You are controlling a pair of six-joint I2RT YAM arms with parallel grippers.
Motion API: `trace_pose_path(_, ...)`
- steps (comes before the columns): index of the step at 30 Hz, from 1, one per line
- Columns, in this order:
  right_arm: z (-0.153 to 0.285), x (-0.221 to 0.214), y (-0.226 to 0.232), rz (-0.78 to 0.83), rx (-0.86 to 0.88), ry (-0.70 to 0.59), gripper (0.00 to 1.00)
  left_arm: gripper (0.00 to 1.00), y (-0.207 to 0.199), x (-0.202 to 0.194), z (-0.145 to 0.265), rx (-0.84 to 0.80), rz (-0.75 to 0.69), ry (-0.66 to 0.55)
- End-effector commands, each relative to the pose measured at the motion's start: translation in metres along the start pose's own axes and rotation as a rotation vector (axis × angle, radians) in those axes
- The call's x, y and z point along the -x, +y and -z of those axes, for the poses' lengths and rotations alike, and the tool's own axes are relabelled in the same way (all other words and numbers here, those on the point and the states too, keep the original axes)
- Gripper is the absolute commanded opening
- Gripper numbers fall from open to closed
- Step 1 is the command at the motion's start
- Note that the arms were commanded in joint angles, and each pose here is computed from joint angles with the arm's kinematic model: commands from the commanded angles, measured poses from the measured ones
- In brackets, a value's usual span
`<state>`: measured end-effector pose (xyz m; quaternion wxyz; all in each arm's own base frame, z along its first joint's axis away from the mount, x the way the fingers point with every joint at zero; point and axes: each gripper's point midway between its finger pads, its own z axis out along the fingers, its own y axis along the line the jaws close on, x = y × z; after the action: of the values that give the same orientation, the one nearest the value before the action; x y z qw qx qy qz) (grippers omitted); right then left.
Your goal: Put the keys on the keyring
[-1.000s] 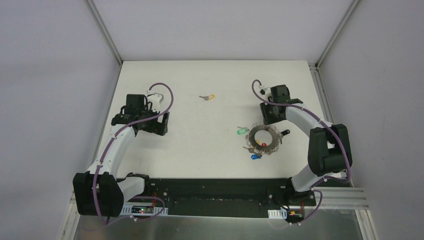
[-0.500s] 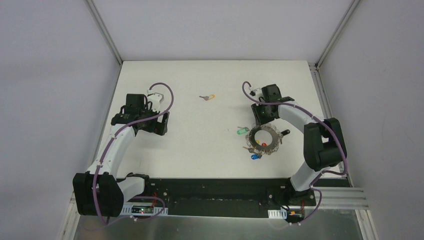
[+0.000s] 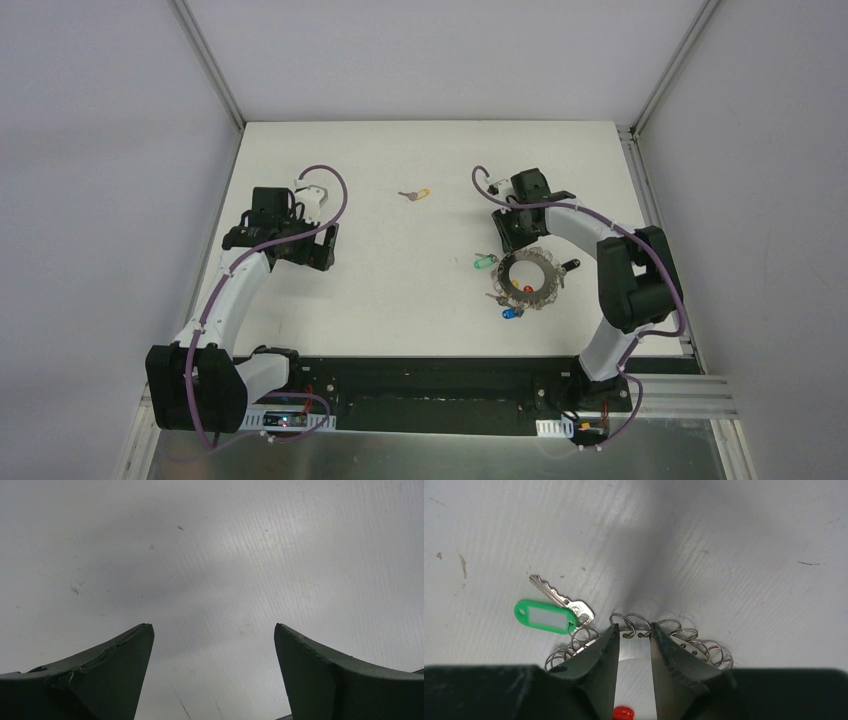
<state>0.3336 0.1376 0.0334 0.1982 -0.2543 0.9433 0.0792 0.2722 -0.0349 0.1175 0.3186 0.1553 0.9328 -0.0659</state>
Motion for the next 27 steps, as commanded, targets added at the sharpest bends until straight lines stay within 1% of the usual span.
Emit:
trace_pose_path(1, 0.002, 0.012, 0.006, 0.005, 0.032, -0.004, 0.31, 0.94, 0.003, 0.009, 0.005, 0.007, -0.012, -0.013)
trace_pose_path(7, -0.002, 0.007, 0.01, 0.003, 0.052, 0.022, 0.28, 0.93, 0.003, 0.01, 0.005, 0.004, -0.013, -0.013)
trace_pose_path(11, 0.003, 0.008, 0.015, 0.01, 0.076, 0.009, 0.26, 0.93, 0.003, 0.009, 0.005, 0.003, -0.013, -0.011)
trace_pose_path(17, 0.01, 0.011, 0.023, 0.019, 0.12, -0.007, 0.18, 0.93, 0.002, 0.009, 0.005, 0.0, -0.013, -0.006)
trace_pose_path(21, 0.015, 0.015, 0.022, 0.03, 0.111, -0.026, 0.1, 0.93, 0.002, 0.009, 0.005, 0.0, -0.014, -0.004)
trace_pose_path(25, 0.022, 0.022, 0.015, 0.034, 0.072, -0.058, 0.06, 0.92, 0.002, 0.009, 0.005, -0.003, -0.011, -0.002)
trace_pose_path(27, 0.024, 0.025, 0.007, 0.03, 0.027, -0.068, 0.01, 0.92, 0.002, 0.009, 0.005, -0.004, -0.011, -0.001)
